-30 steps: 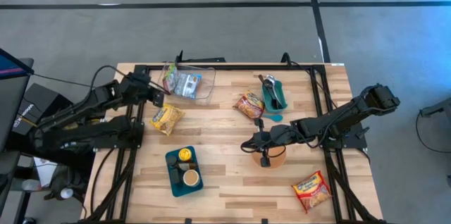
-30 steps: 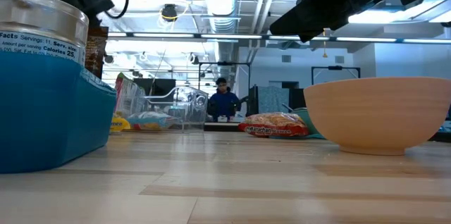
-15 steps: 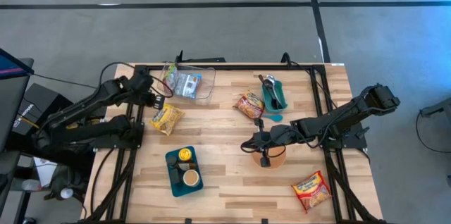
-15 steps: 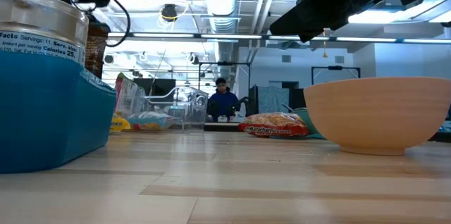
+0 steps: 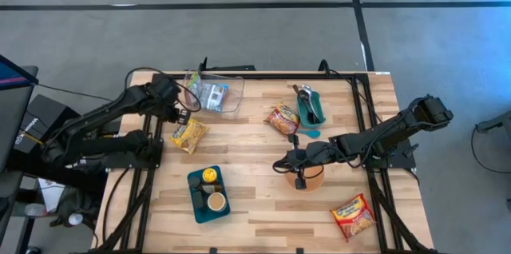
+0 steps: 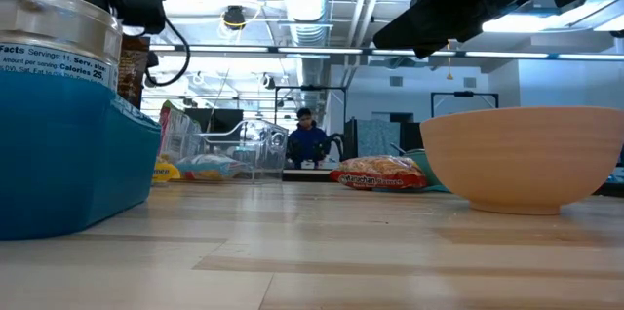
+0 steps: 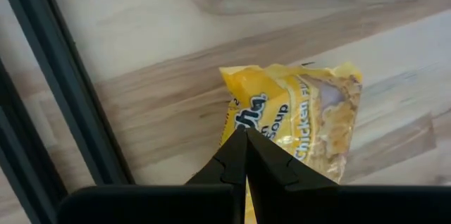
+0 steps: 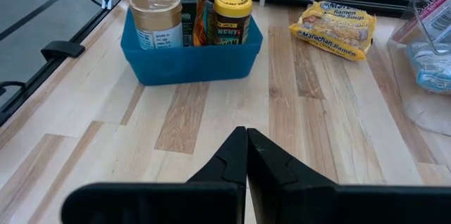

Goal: Pick & Place Food Item
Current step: Put the yellow noodle pack into the transparent bin

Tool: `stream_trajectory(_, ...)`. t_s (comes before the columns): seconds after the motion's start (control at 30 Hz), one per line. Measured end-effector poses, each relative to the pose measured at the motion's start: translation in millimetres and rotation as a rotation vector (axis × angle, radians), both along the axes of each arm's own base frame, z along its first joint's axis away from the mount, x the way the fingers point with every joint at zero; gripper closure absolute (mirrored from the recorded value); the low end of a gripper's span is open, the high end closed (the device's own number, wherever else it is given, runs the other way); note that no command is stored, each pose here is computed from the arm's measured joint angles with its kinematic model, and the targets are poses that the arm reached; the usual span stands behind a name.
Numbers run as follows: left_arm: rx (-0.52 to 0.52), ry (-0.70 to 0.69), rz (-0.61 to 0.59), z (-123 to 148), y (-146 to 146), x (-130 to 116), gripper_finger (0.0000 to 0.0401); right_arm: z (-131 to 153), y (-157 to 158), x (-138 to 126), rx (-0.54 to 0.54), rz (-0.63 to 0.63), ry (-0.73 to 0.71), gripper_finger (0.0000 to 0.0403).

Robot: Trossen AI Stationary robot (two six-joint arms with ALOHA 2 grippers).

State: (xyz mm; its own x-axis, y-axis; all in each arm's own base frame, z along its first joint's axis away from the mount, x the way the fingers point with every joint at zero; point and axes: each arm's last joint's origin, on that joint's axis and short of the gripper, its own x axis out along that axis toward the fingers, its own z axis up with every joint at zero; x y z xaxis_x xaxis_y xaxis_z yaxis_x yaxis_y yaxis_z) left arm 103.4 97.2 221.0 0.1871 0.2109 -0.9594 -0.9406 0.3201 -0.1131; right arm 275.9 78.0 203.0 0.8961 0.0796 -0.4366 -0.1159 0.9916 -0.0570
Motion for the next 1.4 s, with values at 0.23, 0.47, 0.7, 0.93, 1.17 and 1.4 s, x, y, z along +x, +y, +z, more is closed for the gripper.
stream_trajectory(0.23,-0.011,0.025,-0.03,-10.2,-1.4,-2.2,0.0396,-0.2,0.0,-0.1,0.009,-0.004,0.003,0.0403)
stream_trajectory(0.47,-0.021,0.039,-0.052,-21.0,-3.0,-3.8,0.0384,-0.2,0.0,-0.1,0.009,-0.004,0.003,0.0403)
stream_trajectory(0.7,-0.044,-0.034,-0.071,-20.1,-2.2,0.0,0.037,-0.2,0.0,-0.1,0.008,-0.004,0.003,0.0403)
stream_trajectory(0.93,-0.062,-0.061,-0.077,-19.8,-2.5,1.1,0.0323,0.0,0.0,0.0,0.009,-0.004,0.0,0.0403)
stream_trajectory(1.17,-0.025,-0.051,-0.068,-19.4,-0.6,1.7,0.0265,0.1,0.0,0.1,0.009,-0.004,-0.001,0.0403)
stream_trajectory(1.4,-0.008,-0.068,-0.071,-20.3,2.8,5.8,0.0224,0.1,0.0,0.1,0.007,-0.003,-0.001,0.0403)
